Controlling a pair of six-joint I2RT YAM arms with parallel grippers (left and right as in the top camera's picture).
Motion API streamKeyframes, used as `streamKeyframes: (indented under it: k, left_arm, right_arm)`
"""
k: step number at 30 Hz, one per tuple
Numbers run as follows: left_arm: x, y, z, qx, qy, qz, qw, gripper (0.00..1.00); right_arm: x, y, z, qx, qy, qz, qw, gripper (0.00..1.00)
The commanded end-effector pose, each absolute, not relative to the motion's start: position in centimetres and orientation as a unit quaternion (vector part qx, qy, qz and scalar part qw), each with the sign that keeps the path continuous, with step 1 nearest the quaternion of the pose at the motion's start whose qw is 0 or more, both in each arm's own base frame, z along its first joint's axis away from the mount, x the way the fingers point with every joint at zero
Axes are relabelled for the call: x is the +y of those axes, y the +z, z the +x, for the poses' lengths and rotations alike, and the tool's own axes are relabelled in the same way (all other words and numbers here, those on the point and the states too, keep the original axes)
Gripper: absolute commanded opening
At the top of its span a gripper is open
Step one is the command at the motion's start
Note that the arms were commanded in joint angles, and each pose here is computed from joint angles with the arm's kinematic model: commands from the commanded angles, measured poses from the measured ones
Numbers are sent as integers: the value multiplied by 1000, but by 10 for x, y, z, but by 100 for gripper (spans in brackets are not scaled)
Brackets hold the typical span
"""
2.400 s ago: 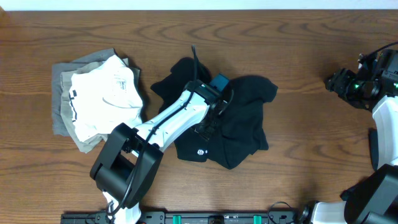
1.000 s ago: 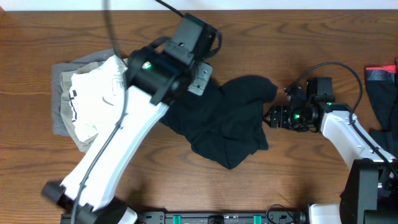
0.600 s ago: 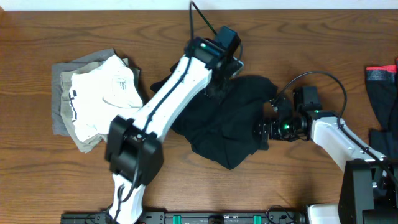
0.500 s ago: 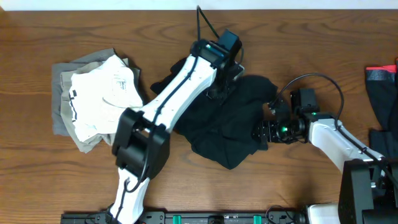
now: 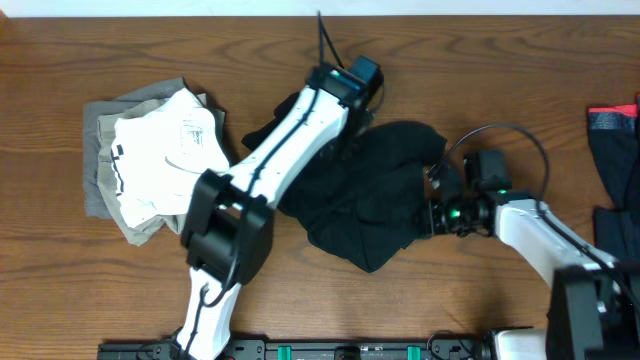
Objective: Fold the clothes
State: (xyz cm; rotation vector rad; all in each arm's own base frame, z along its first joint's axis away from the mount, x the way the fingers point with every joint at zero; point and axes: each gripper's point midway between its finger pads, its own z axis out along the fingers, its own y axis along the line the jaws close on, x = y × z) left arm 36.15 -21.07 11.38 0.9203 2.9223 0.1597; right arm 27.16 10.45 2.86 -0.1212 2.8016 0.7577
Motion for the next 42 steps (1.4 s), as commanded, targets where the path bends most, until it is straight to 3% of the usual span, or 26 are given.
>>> streamKeyframes:
  k: [1, 7, 12, 16, 20, 23, 25, 30, 35, 42]
  left_arm:
    - [-175, 220, 386, 954, 84, 216, 189, 6]
    - [-143, 318, 377, 933, 31, 157, 323, 6]
    - [-158, 334, 360, 926, -38, 174, 332, 17]
    - [-186, 311, 362, 925, -92, 219, 296, 39]
    - [-225, 272, 372, 912, -154, 287, 248, 53]
    - [-261, 239, 380, 891, -212, 339, 216, 56]
    - [-284, 217, 385, 875, -249, 363, 199, 61]
    - [-327, 165, 398, 850, -284, 405, 181, 70]
    - [-364, 137, 400, 825, -277, 451, 199, 70]
    - [-385, 97, 425, 814, -126, 502, 262, 72]
  right_arm:
    - [73, 103, 321, 944, 234, -11, 235, 1]
    - [-9, 199, 341, 921, 149, 87, 349, 1]
    - [-38, 224, 340, 909, 126, 124, 377, 1]
    - [-32, 213, 337, 917, 137, 124, 353, 1]
    - [-31, 202, 335, 924, 140, 130, 330, 8]
    - [-31, 197, 332, 927, 142, 134, 319, 24]
    - [-31, 195, 330, 929, 140, 136, 314, 50]
    - [-41, 189, 325, 934, 114, 154, 302, 66]
    - [-51, 182, 315, 934, 91, 200, 280, 69]
    - [-49, 181, 313, 935, 97, 205, 274, 69]
